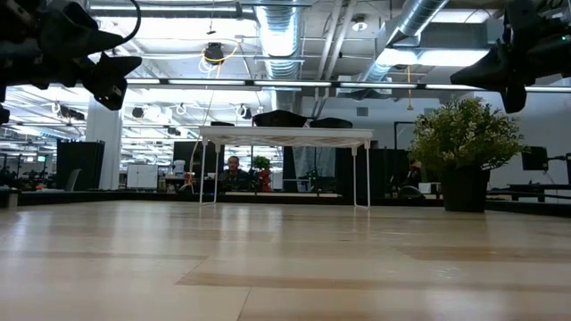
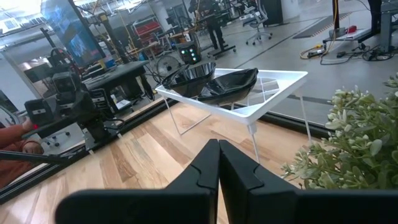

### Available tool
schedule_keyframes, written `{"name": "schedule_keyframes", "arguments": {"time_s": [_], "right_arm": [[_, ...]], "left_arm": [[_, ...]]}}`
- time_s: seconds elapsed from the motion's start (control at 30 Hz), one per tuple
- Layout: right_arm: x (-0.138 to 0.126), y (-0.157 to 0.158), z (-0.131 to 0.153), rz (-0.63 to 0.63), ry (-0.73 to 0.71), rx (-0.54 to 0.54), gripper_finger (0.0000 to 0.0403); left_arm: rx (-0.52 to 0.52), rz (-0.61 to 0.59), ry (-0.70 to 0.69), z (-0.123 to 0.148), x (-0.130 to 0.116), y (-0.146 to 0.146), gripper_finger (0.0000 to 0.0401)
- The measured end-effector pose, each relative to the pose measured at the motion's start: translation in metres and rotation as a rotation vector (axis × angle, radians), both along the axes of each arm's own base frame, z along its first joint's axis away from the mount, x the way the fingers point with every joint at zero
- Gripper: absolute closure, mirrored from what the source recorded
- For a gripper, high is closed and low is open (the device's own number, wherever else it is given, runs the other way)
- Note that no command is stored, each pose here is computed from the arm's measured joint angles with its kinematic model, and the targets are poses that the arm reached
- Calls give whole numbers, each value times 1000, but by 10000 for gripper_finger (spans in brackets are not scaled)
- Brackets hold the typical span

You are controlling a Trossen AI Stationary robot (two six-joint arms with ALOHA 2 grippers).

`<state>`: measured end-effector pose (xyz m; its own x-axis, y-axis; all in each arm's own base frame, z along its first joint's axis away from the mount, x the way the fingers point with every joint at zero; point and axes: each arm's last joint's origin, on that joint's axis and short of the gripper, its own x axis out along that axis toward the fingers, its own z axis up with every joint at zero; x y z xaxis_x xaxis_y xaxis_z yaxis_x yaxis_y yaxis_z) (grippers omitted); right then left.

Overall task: Pick & Place Mini shaped plates
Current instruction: Return to Home Position

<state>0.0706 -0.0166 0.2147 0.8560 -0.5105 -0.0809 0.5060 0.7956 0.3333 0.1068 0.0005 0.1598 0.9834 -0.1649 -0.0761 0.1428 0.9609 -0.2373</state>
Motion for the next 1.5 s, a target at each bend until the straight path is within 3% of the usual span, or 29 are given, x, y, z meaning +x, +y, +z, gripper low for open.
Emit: {"name": "schedule_keyframes", "arguments": {"time_s": [1.5], "right_arm": [[0, 0, 0, 0, 0, 0, 401]], "left_arm": [[0, -2, -5, 0, -1, 0, 229]]}}
